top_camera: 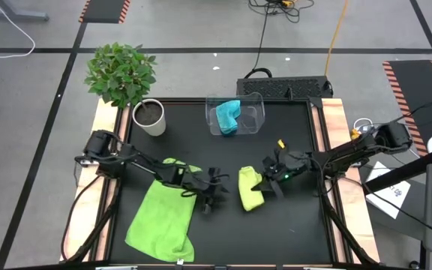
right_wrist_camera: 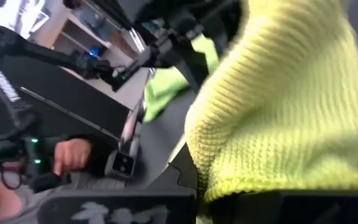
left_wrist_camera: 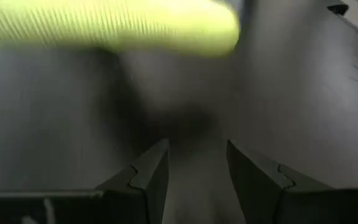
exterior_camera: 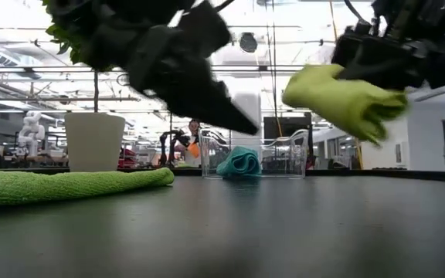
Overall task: Fold microfiber towels
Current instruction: Put the folded light green microfiber cloth into the transparent bin
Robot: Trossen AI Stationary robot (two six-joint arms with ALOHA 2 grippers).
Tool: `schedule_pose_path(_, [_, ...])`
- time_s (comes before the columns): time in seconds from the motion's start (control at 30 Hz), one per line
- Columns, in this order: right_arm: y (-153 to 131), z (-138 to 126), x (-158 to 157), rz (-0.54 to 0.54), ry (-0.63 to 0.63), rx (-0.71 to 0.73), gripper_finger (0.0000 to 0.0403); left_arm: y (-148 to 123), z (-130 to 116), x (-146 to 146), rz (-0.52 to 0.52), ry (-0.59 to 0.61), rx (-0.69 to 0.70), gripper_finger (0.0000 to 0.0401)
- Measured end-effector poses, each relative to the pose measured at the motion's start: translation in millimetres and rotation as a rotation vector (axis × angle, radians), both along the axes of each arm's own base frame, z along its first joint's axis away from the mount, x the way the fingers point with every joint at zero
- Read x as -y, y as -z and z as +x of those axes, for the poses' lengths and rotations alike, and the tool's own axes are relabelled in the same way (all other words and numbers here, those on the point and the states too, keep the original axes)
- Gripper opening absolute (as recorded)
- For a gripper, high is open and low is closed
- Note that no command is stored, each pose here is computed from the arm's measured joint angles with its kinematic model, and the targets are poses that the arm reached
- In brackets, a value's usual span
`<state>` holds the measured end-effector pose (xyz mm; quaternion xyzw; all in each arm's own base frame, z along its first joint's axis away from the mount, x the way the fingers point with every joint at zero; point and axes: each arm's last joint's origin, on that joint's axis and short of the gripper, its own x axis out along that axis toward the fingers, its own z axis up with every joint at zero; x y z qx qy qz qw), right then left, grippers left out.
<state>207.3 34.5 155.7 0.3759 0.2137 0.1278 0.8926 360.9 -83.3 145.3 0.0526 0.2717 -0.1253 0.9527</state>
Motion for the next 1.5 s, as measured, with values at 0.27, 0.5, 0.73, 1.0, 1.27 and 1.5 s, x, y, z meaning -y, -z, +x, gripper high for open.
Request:
schedule_pose_path(0.27, [-25.0,14.5,35.6,-0.019,-0.016,0.082,0.0000,22.5,-37.8,-7.3,-0.049,-0.065,-0.013,0.0163])
schedule_pose_path(0.5, [-72.1,34.3,85.1,-0.052,-0.008,0.121,0.0000,30.6,-47.2,-6.6,-0.019,-0.049,-0.018,0.0163])
schedule_pose_path(0.73, [-127.1,45.7,164.0,-0.052,0.076,0.107,0.0000,32.6,-49.1,-7.2,0.091,0.013,-0.011,0.0163])
schedule_pose_path(1.0, [-146.3,61.9,265.6,0.016,0.144,0.133,0.0000,31.8,-46.4,-16.8,0.214,0.035,0.020,0.0163])
schedule_pose_path(1.27, [-125.1,76.8,343.7,0.085,0.162,0.126,0.0001,29.8,-41.7,-34.9,0.256,0.004,0.043,0.0163])
schedule_pose_path(1.5, [-102.9,69.8,376.6,0.123,0.199,0.106,0.0002,27.5,-38.8,-45.8,0.271,-0.014,0.070,0.0163])
